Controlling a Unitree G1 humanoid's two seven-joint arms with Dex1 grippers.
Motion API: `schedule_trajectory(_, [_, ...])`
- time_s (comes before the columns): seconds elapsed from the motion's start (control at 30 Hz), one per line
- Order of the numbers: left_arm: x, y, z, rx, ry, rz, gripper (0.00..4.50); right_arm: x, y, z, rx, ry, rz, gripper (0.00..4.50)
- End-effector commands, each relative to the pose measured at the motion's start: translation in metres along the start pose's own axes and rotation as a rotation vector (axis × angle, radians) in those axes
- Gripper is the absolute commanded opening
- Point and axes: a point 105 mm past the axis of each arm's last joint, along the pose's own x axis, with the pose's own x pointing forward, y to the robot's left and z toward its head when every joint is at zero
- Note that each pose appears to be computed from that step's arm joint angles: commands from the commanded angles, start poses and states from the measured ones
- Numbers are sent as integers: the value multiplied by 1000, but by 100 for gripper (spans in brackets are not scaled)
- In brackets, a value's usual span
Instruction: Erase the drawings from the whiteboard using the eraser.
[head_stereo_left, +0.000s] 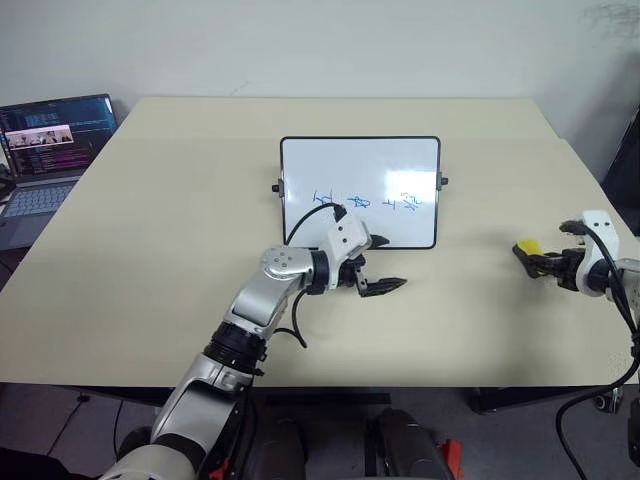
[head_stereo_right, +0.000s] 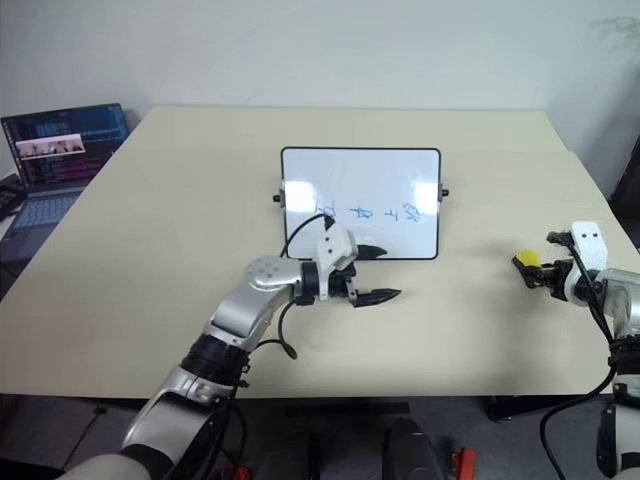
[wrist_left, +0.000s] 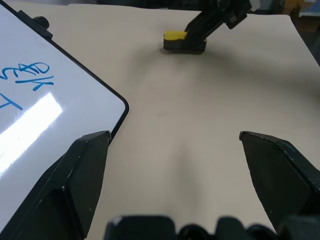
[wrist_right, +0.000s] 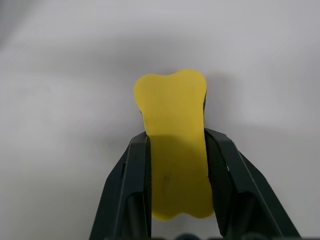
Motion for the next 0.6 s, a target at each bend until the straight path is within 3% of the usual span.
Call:
schedule_trajectory(0.03, [-20,20,22,46,-46,68,450,-25,10,48,-64,-140,1,114])
schedule_trajectory(0.17, [-64,46,21,64,0,176,450,-43,56,91,-132,-269,66,114])
schedule_trajectory(0.37, [-121,76,12,74,77,361,450,-45,129,132,-226,-401,232,114])
schedule_trajectory(0.47, [-136,80,11,73,84,413,450,-43,155,144,-278,-450,286,114])
schedule_trajectory(0.6, [-160,82,6,71,97,501,450,-26,215,157,-386,-511,373,114])
